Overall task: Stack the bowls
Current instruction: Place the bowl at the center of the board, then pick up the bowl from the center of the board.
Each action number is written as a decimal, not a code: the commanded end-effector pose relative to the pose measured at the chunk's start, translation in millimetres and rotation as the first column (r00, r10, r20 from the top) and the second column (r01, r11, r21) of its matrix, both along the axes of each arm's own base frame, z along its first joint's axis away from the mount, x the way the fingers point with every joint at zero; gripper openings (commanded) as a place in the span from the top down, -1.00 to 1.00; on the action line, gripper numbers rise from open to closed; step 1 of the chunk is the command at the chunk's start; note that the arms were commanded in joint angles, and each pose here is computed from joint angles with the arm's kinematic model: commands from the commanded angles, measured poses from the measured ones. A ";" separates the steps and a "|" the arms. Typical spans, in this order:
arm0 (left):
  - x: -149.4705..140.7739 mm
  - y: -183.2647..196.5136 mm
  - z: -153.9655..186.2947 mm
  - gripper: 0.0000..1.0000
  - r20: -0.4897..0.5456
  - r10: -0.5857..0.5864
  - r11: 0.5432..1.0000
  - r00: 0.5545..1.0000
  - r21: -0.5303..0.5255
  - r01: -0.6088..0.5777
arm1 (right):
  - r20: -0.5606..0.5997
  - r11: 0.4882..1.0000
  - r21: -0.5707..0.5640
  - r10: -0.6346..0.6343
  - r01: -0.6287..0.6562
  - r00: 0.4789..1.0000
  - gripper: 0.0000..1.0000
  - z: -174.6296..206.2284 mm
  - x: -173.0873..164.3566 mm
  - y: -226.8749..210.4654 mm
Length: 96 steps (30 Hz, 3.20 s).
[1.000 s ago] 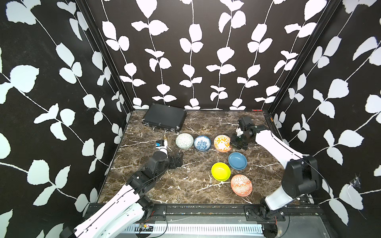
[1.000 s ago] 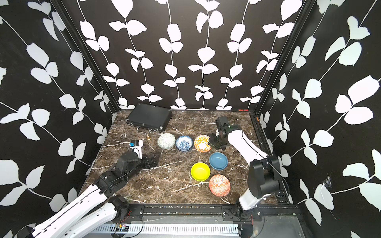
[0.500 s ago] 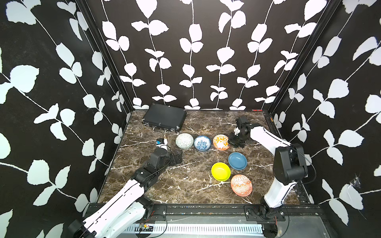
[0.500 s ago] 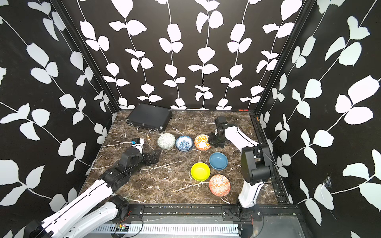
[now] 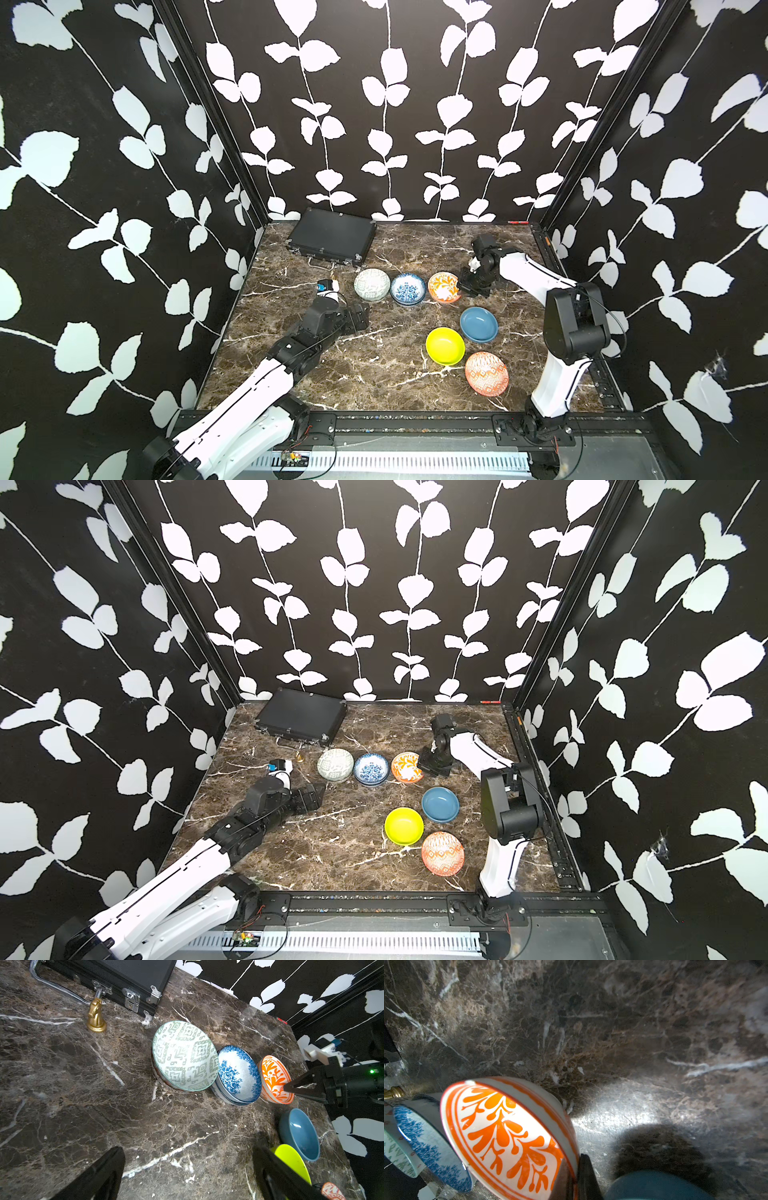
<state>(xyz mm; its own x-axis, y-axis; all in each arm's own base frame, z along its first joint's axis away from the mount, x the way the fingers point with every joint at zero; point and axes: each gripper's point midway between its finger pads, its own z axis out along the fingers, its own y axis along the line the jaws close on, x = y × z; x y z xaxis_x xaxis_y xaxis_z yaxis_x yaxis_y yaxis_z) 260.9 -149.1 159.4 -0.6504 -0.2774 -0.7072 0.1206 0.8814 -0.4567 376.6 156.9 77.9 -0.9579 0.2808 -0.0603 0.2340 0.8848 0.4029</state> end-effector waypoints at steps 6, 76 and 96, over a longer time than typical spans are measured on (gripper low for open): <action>3.4 -1.6 3.7 -0.98 0.016 -0.002 1.000 1.000 -0.019 0.002 | 0.018 1.000 0.003 0.010 -0.011 1.000 1.00 3.7 8.7 6.7; -1.4 -50.5 -16.5 -0.97 -0.149 -0.248 0.967 0.957 -0.103 0.234 | -0.023 0.989 -0.135 -0.063 0.059 0.998 -0.09 13.4 -232.9 -82.8; -4.2 -51.9 -19.3 -0.97 -0.167 -0.265 0.963 0.950 -0.099 0.251 | -0.074 0.986 -0.132 -0.108 0.097 0.991 0.12 -27.9 -248.2 -84.4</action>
<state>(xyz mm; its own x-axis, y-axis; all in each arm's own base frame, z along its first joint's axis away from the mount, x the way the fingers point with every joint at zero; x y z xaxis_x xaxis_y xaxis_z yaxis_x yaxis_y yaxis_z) 255.4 -199.6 129.8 -0.8288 -0.1430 -0.5410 0.2251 0.7999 -0.5563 130.3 71.3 56.2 -0.9347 0.3543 -0.0270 0.3362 0.9064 0.2559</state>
